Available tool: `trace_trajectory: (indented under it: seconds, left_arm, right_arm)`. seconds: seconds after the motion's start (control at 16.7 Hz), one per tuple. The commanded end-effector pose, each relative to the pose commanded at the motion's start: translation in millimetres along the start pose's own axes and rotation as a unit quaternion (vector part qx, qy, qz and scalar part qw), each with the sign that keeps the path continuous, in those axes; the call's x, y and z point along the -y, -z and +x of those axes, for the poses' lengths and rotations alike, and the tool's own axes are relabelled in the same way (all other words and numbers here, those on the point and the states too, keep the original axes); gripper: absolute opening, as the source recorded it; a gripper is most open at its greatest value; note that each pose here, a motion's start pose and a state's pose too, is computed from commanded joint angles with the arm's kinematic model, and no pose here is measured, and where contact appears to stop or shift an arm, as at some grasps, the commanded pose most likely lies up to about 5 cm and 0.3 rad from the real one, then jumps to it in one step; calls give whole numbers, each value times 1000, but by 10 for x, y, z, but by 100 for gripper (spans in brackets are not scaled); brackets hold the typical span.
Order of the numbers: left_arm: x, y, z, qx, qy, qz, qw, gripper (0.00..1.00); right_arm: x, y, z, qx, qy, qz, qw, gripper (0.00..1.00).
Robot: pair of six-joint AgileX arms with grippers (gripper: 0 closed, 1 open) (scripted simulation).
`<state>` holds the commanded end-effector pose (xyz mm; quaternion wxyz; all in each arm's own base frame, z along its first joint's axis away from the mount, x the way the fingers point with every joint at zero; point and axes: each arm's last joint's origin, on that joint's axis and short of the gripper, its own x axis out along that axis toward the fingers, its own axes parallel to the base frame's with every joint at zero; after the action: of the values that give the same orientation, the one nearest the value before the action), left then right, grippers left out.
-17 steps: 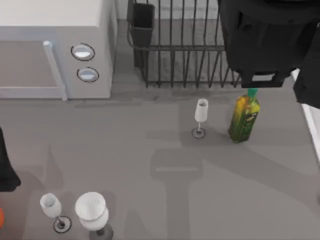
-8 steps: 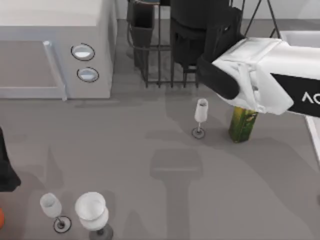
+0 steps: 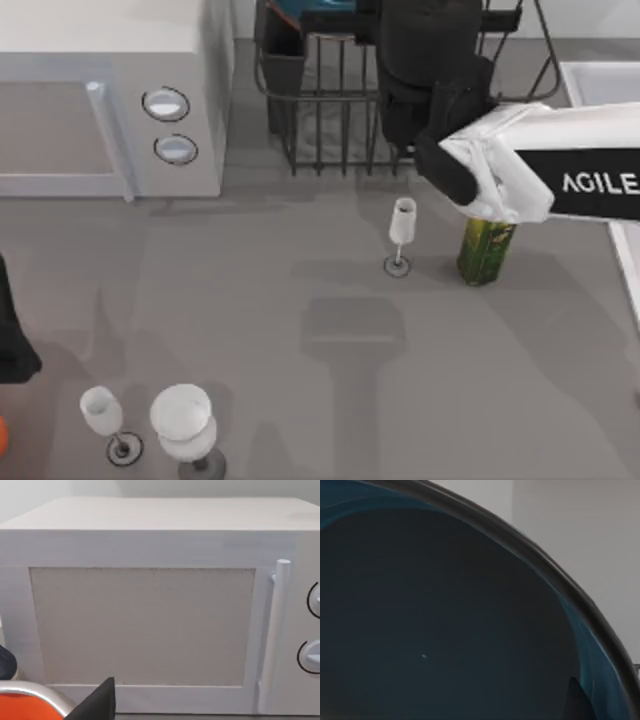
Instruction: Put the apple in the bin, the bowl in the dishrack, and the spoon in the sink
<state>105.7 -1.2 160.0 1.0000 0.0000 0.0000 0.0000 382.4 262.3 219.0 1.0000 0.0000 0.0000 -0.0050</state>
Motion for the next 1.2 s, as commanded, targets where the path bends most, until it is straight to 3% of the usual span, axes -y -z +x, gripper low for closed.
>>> trace_trajectory:
  seconds: [0.12, 0.9, 1.2]
  left_arm:
    - [0, 0, 0, 0, 0, 0, 1000, 100]
    - [0, 0, 0, 0, 0, 0, 1000, 100]
    - [0, 0, 0, 0, 0, 0, 1000, 100]
  right_arm:
    - [0, 0, 0, 0, 0, 0, 1000, 0]
    - [0, 0, 0, 0, 0, 0, 1000, 98]
    - [0, 0, 0, 0, 0, 0, 1000, 100]
